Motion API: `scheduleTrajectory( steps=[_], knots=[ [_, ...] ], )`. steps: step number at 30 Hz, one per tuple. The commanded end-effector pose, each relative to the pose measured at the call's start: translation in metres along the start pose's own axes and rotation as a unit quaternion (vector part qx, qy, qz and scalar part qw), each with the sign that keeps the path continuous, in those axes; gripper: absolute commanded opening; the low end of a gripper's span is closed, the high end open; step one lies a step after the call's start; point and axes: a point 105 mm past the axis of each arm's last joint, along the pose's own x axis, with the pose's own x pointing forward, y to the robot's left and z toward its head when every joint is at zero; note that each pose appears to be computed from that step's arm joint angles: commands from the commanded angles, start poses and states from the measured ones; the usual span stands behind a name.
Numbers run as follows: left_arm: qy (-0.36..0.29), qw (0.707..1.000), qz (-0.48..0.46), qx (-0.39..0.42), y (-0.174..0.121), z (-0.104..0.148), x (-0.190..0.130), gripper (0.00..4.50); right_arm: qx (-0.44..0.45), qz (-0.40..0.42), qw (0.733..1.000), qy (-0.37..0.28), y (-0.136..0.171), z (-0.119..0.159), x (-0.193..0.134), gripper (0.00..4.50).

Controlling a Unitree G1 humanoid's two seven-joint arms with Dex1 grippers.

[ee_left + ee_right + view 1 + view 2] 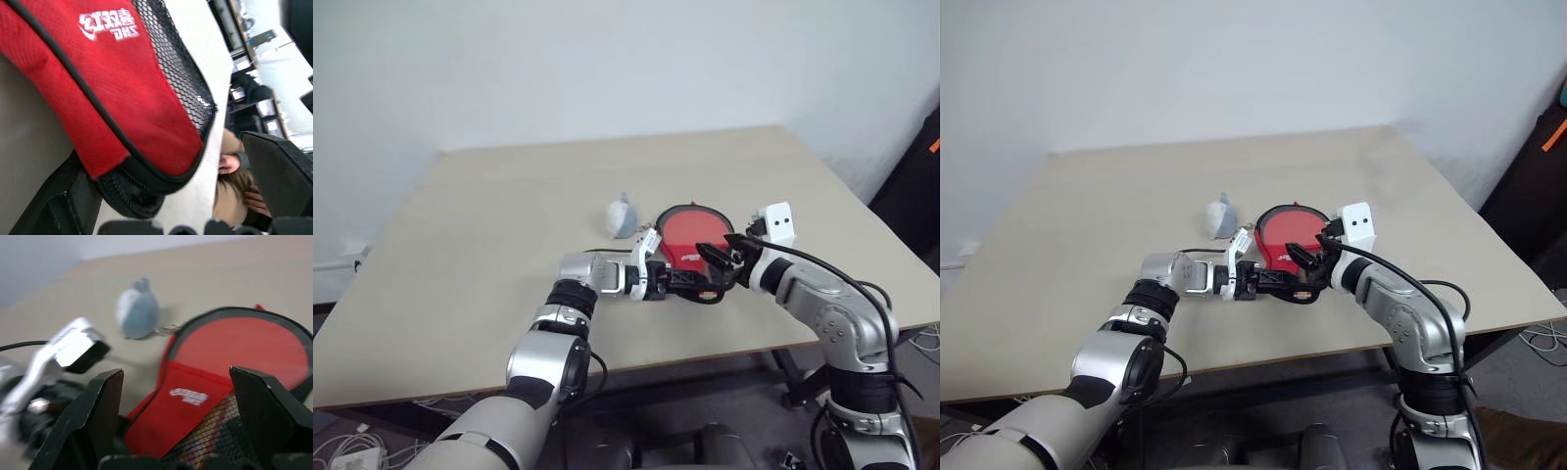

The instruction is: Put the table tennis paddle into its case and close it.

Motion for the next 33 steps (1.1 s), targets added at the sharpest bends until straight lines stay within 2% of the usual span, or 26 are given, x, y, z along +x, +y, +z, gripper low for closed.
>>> scheduleTrajectory(
  steps=[1,3,6,17,24,27,33],
  knots=[
    [-0.011,1.000,-0.014,-0.003,-0.010,0.008,0.001,4.47,-0.023,0.032,0.998,-0.049,0.010,0.029,-0.013,3.77],
    [-0.016,1.000,-0.012,-0.008,-0.009,0.008,0.001,4.47,-0.022,0.043,0.997,-0.067,0.013,0.037,-0.017,3.77],
    [-0.023,1.000,-0.005,-0.018,-0.007,0.009,0.001,3.62,-0.021,0.038,0.996,-0.079,0.013,0.042,-0.019,3.77],
    [-0.078,0.994,0.020,-0.078,0.004,0.026,-0.009,3.62,0.001,-0.013,0.995,-0.098,-0.006,0.045,-0.018,3.77],
    [-0.084,0.991,0.034,-0.103,0.010,0.023,-0.006,3.62,0.003,-0.029,0.994,-0.102,-0.012,0.047,-0.017,3.77],
    [-0.097,0.987,0.033,-0.121,0.011,0.024,-0.005,3.05,0.003,-0.042,0.994,-0.102,-0.016,0.047,-0.016,3.77],
    [-0.105,0.985,0.035,-0.132,0.010,0.026,-0.004,1.05,0.004,-0.059,0.993,-0.103,-0.021,0.046,-0.015,3.77]
  ],
)
